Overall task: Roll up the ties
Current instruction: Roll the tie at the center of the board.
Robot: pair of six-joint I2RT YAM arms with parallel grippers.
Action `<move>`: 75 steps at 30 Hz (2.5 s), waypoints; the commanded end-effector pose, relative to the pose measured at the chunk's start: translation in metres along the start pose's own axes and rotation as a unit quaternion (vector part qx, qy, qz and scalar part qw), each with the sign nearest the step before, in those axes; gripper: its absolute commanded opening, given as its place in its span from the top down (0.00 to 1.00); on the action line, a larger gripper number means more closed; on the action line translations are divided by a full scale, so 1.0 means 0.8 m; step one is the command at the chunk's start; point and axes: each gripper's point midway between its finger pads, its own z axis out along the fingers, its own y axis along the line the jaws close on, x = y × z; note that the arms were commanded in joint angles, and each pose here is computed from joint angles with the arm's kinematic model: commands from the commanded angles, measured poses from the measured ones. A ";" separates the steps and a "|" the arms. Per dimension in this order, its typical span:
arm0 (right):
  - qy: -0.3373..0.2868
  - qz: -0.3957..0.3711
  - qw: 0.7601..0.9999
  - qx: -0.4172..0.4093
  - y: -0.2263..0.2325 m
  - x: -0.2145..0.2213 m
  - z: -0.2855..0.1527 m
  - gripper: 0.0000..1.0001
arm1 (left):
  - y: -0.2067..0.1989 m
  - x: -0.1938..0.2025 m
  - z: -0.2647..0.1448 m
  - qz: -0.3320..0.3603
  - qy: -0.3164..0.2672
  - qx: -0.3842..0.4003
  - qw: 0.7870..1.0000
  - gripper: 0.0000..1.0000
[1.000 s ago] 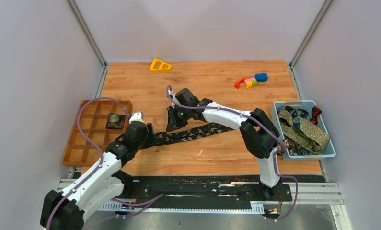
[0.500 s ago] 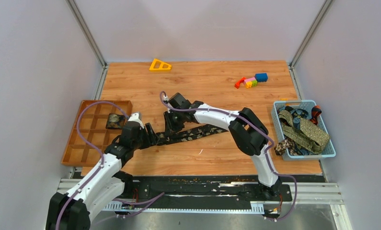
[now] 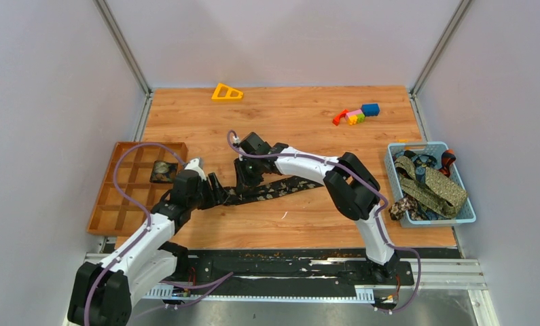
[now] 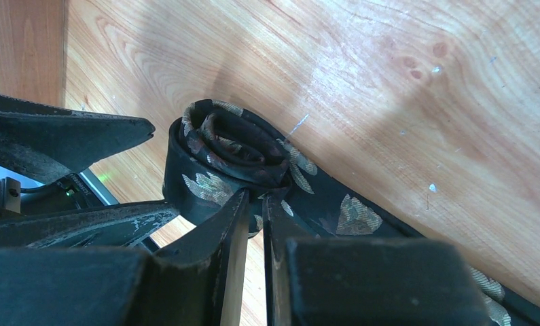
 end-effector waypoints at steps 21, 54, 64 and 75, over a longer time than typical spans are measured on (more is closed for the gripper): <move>0.004 -0.009 1.000 0.015 -0.016 0.012 0.009 0.87 | -0.012 -0.003 0.022 -0.064 -0.003 0.094 0.994 0.38; -0.001 -0.016 1.000 0.005 -0.006 0.006 -0.001 0.89 | -0.006 0.015 0.040 -0.078 0.033 0.118 0.989 0.62; -0.024 -0.036 0.999 -0.027 0.031 -0.012 -0.033 0.86 | 0.011 0.002 0.021 -0.035 0.034 0.053 0.997 0.66; -0.021 -0.045 0.998 -0.043 0.050 -0.010 -0.025 0.85 | 0.021 -0.007 0.003 -0.005 0.031 -0.013 0.999 0.69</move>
